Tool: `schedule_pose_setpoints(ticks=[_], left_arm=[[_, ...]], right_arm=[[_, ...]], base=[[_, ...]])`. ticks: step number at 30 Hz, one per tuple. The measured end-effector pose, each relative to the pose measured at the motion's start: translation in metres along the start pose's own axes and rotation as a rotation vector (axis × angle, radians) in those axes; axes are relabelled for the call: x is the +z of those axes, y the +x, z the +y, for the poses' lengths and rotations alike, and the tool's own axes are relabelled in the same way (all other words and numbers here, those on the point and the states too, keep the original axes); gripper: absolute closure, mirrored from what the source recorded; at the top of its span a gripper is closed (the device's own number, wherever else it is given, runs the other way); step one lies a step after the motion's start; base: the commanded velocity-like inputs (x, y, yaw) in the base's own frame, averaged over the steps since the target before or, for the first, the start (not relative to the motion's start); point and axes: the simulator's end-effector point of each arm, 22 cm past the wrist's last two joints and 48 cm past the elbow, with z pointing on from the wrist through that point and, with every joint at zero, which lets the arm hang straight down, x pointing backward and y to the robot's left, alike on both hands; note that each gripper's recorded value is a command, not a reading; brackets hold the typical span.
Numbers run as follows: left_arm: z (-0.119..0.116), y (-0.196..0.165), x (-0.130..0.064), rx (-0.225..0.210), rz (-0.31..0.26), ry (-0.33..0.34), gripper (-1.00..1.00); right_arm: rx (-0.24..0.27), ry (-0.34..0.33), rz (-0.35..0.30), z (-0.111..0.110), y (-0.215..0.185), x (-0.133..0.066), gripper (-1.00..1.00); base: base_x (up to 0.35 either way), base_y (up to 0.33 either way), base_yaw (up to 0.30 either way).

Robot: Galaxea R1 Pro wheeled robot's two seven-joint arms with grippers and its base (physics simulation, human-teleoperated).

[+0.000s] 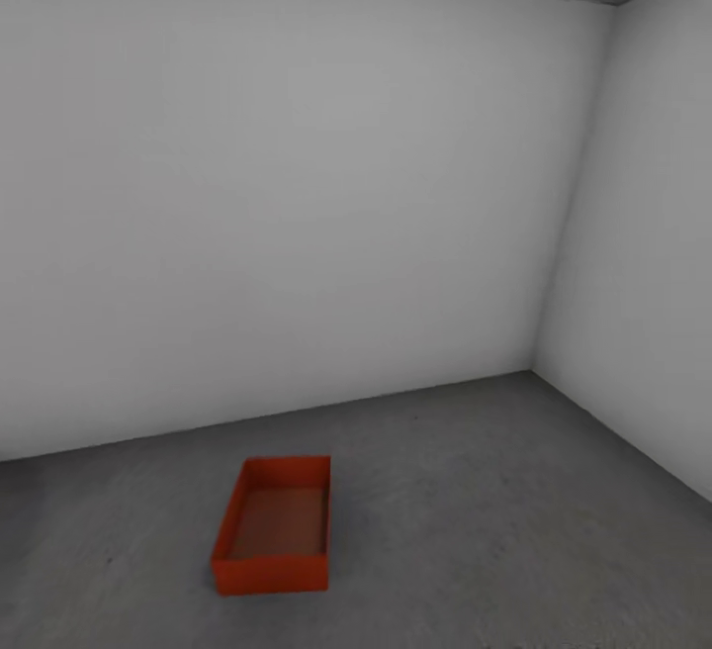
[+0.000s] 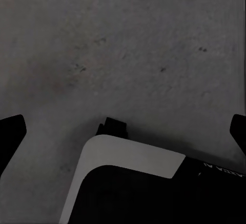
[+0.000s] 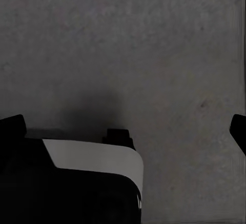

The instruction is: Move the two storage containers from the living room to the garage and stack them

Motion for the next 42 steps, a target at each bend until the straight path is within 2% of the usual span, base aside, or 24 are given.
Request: schedule_pose_setpoints(ticks=[42], left_arm=[[0.0043,0.0050,0.0019,0.013,0.014,-0.007,-1.00]], right_arm=[[-0.005,-0.009,0.017,0.0016,0.0077,0.0012,-1.00]], base=[[0.000,0.000,-0.292]])
